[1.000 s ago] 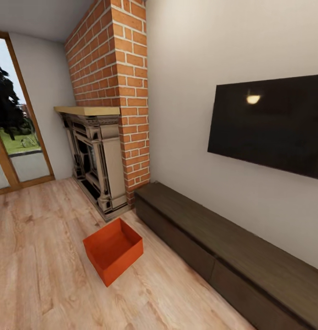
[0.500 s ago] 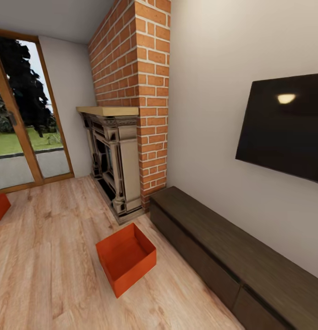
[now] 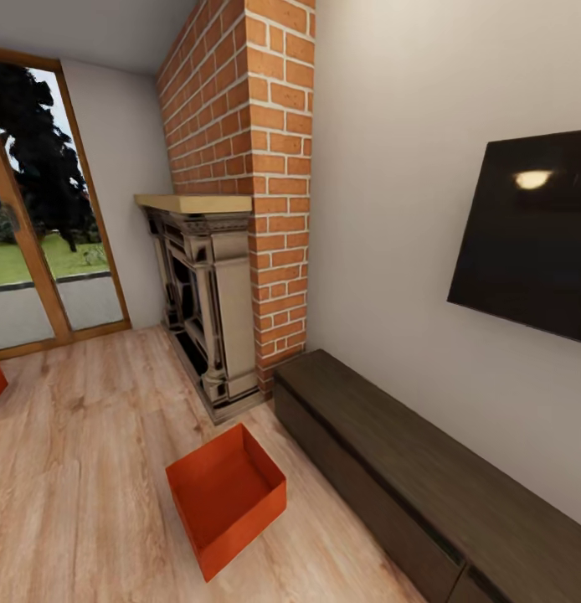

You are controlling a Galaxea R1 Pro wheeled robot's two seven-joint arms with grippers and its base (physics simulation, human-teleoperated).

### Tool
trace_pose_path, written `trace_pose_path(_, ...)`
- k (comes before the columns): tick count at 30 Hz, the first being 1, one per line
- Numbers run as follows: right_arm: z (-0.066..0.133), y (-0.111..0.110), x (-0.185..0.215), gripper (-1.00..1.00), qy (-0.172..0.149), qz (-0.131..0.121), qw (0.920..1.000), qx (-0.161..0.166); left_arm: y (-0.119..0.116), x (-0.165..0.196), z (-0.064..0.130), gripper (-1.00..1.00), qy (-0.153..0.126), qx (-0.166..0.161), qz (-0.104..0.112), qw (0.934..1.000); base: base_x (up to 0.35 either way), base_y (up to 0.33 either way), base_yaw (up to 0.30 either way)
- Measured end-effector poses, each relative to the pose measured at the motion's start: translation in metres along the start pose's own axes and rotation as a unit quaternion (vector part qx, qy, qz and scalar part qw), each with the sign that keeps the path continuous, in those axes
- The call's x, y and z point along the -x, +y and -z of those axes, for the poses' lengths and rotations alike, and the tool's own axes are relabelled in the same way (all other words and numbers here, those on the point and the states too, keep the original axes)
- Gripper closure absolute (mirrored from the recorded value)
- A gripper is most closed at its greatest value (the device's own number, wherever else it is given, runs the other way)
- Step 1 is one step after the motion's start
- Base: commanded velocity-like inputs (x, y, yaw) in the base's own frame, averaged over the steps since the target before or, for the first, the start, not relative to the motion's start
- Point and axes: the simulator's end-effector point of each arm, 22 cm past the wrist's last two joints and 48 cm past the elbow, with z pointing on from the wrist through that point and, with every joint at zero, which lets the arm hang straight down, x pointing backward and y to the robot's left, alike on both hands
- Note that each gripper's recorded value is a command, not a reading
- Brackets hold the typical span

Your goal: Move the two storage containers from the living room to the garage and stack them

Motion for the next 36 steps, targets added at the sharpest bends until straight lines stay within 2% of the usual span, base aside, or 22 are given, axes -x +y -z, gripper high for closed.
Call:
trace_pose_path(29, 0.0000, 0.0000, 0.0001, -1.00, 0.000, 0.000, 1.0000, 0.000, 0.0000, 0.0010, 0.0000, -1.00, -0.001, 0.000, 0.000, 1.0000, 0.318, 0.000, 0.010)
trace_pose_path(36, -0.0002, 0.0000, -0.0002, -1.00, 0.001, 0.000, 1.0000, 0.000, -0.0001, 0.0014, -0.0002, -1.00, -0.002, 0.000, -0.001, 1.0000, 0.086, 0.000, 0.014)
